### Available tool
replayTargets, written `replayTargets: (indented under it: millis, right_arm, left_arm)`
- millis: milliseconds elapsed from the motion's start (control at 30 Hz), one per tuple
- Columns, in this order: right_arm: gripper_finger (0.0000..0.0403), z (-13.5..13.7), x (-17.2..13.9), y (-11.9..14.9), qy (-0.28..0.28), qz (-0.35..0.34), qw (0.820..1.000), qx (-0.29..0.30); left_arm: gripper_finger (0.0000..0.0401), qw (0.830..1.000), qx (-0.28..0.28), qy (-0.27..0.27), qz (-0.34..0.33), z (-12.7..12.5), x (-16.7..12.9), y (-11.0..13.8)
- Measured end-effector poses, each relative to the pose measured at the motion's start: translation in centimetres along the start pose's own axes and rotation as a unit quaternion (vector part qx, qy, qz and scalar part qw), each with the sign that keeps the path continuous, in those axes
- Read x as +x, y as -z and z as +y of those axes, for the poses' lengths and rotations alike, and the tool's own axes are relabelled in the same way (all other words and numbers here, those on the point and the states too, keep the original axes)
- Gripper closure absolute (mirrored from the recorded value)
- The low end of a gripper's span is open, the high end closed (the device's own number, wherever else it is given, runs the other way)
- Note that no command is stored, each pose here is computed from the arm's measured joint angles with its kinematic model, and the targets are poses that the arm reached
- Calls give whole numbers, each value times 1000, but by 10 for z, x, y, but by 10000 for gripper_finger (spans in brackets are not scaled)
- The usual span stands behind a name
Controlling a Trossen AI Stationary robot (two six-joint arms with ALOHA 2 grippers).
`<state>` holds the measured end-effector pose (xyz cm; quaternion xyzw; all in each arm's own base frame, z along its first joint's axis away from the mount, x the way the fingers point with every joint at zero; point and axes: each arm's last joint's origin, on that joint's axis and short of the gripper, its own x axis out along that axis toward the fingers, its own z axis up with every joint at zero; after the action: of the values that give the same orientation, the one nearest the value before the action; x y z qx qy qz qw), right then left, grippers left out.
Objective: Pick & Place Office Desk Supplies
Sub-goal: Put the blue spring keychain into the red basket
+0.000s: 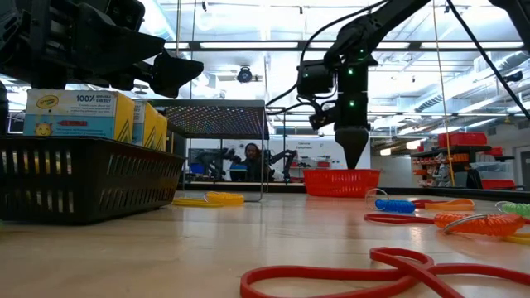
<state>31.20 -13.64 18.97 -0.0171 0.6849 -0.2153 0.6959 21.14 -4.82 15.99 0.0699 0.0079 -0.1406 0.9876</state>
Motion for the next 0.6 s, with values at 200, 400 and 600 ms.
replayTargets:
  millis: [200, 400, 600]
  right_arm:
    - [239, 33, -11, -2, -5, -10, 999, -37]
    - [238, 62, -22, -1, 40, -22, 997, -70]
    - [238, 71, -45, -4, 64, -28, 996, -59]
  left_arm:
    - [62, 1000, 1, 0, 0, 0, 0, 0]
    - [62, 1000, 1, 0, 0, 0, 0, 0]
    - [62, 1000, 0, 0, 0, 0, 0, 0]
